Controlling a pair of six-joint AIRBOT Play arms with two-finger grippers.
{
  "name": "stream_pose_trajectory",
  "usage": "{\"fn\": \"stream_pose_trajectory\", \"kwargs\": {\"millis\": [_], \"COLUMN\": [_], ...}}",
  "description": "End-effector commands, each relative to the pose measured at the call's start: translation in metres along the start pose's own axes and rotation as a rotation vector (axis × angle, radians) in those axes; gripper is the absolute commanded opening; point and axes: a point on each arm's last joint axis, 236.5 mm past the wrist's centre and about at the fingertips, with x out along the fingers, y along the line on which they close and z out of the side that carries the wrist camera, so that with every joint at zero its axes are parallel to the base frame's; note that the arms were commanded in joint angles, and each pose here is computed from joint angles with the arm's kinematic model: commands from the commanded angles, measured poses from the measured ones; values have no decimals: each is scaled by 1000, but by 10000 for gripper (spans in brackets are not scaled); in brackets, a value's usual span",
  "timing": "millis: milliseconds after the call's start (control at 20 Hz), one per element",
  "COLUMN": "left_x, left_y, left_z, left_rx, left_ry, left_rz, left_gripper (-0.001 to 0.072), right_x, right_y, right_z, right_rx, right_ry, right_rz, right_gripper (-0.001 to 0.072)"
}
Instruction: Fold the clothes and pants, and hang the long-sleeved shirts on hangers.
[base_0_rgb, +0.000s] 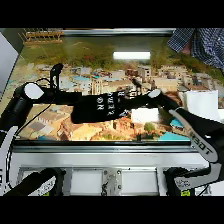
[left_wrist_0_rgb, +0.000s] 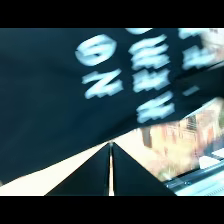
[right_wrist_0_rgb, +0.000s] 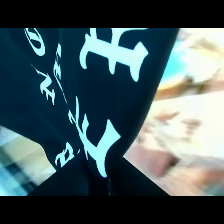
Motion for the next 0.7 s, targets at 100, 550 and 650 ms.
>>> {"fn": "stream_pose_trajectory", "kwargs": {"millis": [100, 550, 650], "left_x": [0, 0, 0], "left_y": [0, 0, 0], "left_z": [0, 1, 1], "left_rx": [1, 0, 0], "left_ry": [-1, -3, -3], "left_rz": [0, -1, -1], "left_gripper": [7, 7, 7], "right_x": [-202, -423, -447], "right_y": [-121, -206, -201], "right_z": [67, 74, 78], "right_rx": [37, 318, 328], "right_ry": [-199, -689, -777], "right_rz": [-422, -577, -570], "right_gripper": [21, 21, 21]}}
